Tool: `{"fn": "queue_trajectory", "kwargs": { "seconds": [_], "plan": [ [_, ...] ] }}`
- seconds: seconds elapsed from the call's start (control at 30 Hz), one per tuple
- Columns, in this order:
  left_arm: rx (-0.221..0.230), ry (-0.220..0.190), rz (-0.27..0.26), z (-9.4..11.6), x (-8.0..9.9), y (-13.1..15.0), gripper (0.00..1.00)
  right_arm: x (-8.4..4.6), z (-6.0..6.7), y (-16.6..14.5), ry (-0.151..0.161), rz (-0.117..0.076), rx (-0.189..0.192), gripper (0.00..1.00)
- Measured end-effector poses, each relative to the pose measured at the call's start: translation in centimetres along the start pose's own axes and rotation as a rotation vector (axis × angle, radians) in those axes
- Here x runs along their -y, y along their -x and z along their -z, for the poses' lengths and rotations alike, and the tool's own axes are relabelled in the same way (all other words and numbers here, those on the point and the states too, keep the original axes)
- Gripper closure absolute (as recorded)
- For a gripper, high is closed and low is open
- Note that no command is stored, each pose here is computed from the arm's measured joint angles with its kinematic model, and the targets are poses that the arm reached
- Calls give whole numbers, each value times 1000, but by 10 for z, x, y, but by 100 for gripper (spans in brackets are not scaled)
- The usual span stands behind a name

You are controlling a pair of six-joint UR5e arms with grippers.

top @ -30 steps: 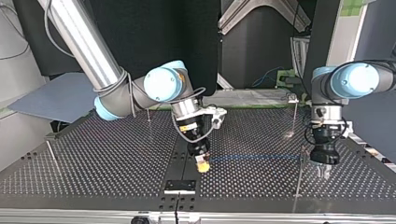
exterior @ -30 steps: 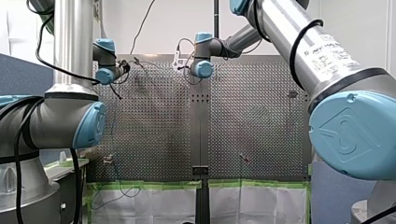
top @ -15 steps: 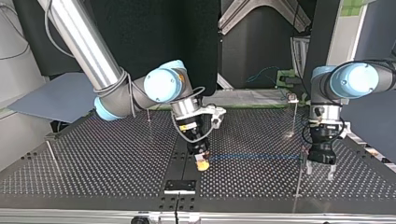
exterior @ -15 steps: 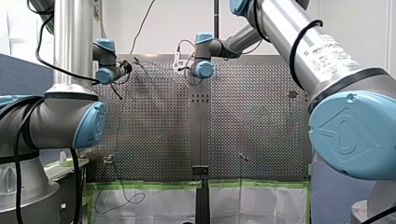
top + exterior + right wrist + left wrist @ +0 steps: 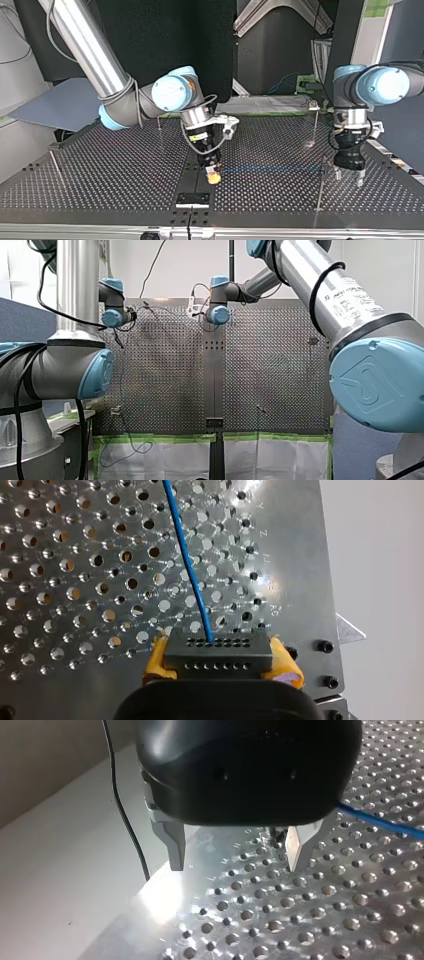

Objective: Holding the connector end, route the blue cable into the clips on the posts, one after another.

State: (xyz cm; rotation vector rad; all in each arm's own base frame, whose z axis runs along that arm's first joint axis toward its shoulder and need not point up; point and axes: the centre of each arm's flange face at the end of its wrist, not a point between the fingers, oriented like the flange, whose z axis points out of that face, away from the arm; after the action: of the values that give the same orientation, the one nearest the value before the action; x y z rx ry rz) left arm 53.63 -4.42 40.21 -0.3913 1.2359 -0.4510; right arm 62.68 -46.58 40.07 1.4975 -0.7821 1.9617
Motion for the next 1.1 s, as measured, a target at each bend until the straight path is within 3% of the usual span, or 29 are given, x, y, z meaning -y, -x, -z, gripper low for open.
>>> {"fn": "queue_trajectory", "kwargs": {
  "seconds": [0.2,0.5,0.77,1.1],
  "plan": [
    [-5,3,-52,10,13,16,0,-3,-1,1,4,1,0,100],
    [-76,4,-114,22,26,12,0,-3,-1,2,3,3,3,100],
    [-173,71,-140,48,25,-13,0,-1,0,2,0,5,7,100],
    [-204,121,-146,67,37,-5,0,1,1,3,-1,6,11,100]
  ]
}}
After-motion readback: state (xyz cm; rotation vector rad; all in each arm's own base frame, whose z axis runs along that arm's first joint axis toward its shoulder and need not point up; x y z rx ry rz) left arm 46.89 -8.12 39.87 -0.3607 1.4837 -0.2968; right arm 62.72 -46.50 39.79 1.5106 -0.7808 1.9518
